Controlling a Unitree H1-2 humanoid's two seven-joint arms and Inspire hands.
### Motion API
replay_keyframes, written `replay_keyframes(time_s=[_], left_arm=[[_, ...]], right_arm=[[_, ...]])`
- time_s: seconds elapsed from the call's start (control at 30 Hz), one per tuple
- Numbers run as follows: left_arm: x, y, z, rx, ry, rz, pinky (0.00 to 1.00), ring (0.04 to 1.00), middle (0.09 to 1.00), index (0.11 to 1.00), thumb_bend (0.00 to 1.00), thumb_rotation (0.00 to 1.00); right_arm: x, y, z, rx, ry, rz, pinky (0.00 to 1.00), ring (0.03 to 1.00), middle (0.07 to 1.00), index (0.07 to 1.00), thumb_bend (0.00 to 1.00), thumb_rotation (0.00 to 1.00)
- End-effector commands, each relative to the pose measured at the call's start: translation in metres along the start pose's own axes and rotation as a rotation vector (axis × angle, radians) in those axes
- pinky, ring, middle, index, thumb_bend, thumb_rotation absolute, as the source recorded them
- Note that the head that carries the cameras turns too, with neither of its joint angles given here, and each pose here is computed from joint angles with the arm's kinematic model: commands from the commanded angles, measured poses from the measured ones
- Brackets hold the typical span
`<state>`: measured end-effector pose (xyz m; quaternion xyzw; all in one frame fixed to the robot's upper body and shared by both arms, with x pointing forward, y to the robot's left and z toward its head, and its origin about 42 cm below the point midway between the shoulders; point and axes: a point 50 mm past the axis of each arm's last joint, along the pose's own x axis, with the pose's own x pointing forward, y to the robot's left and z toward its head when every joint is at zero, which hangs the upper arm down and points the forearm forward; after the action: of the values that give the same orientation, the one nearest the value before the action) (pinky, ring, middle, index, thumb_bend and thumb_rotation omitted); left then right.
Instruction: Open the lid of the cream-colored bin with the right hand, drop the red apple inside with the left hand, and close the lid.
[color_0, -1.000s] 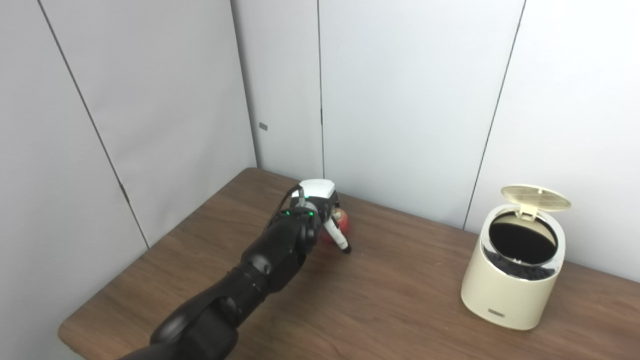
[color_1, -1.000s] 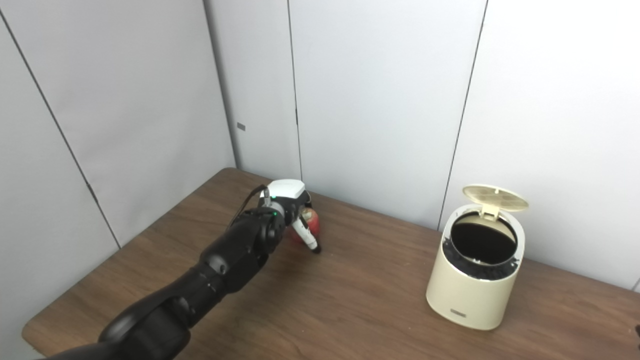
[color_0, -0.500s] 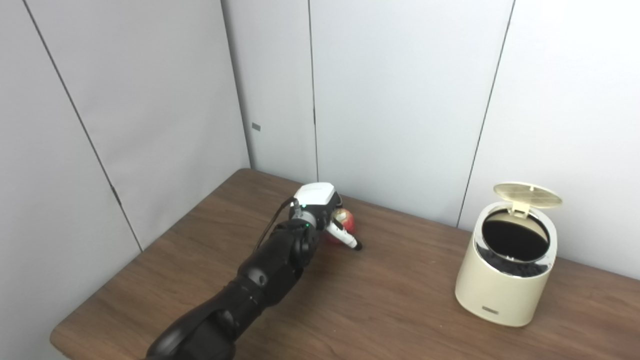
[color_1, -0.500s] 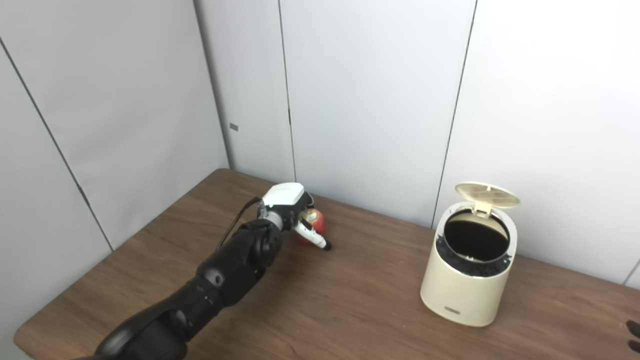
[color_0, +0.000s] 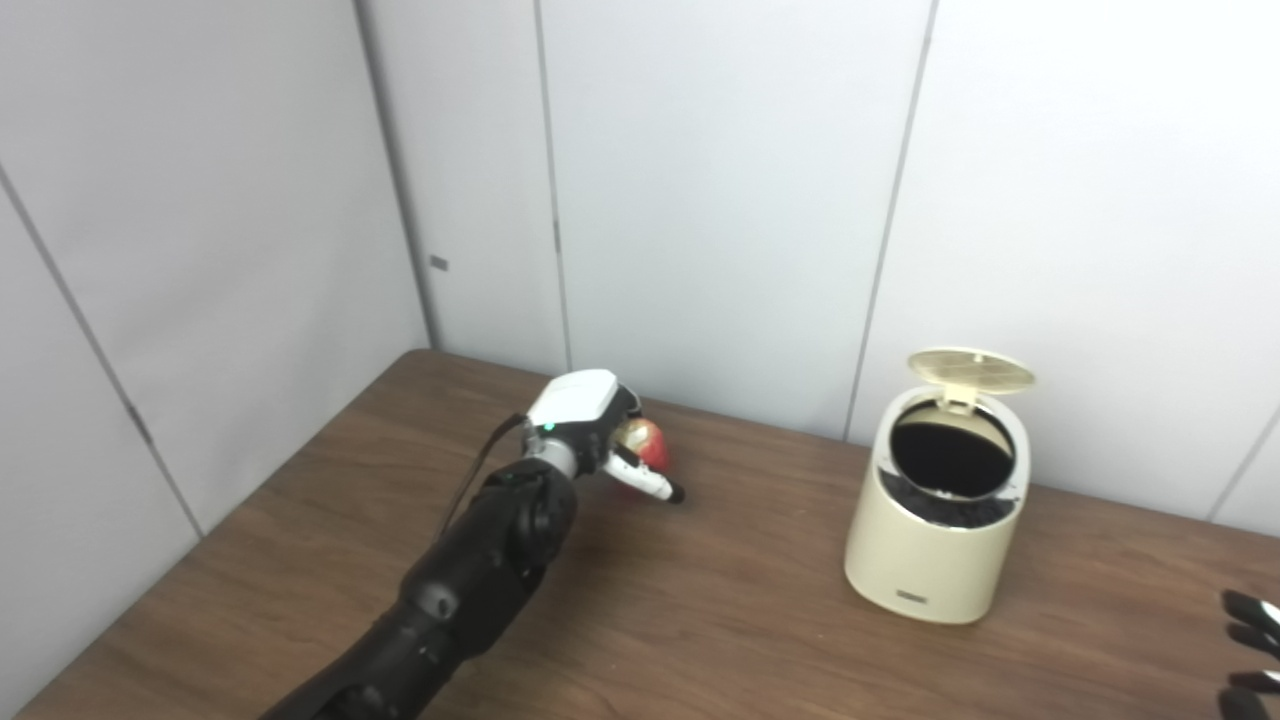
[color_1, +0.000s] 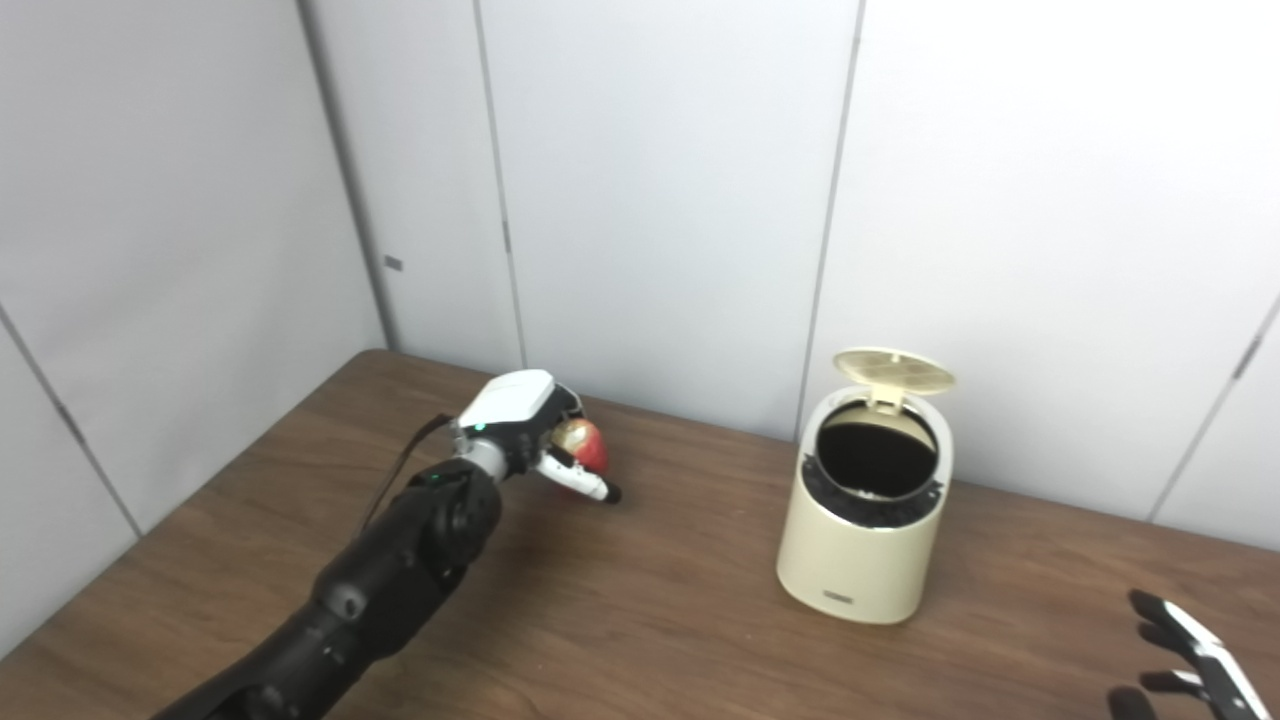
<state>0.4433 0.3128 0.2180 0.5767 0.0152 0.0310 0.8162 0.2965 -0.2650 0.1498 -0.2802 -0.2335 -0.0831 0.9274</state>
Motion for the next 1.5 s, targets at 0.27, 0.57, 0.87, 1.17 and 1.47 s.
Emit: replay_keyframes(time_s=[0.27, 0.57, 0.87, 1.17, 1.47], left_arm=[[-0.059, 0.073, 0.022, -0.146, -0.351, 0.335, 0.34, 0.428, 0.492, 0.495, 0.49, 0.00], [-0.074, 0.089, 0.036, -0.164, -0.573, 0.460, 0.34, 0.432, 0.497, 0.487, 0.48, 0.00], [-0.079, 0.073, 0.065, -0.246, -0.674, 0.447, 0.32, 0.430, 0.519, 0.507, 0.47, 0.00], [-0.081, 0.040, 0.102, -0.368, -0.704, 0.405, 0.33, 0.441, 0.514, 0.495, 0.47, 0.00], [-0.076, 0.023, 0.132, -0.466, -0.704, 0.383, 0.33, 0.434, 0.506, 0.507, 0.47, 0.00]], right_arm=[[0.005, 0.033, 0.027, 0.021, -0.012, -0.033, 0.64, 0.748, 0.780, 0.757, 0.19, 0.09], [0.008, 0.059, 0.027, 0.037, 0.034, -0.055, 0.69, 0.781, 0.805, 0.792, 0.22, 0.46], [0.011, 0.063, 0.028, 0.050, 0.071, -0.047, 0.70, 0.797, 0.812, 0.800, 0.23, 0.46], [0.010, 0.062, 0.023, 0.048, 0.083, -0.048, 0.70, 0.795, 0.810, 0.796, 0.23, 0.45], [0.009, 0.061, 0.016, 0.049, 0.090, -0.051, 0.70, 0.796, 0.809, 0.799, 0.24, 0.45]])
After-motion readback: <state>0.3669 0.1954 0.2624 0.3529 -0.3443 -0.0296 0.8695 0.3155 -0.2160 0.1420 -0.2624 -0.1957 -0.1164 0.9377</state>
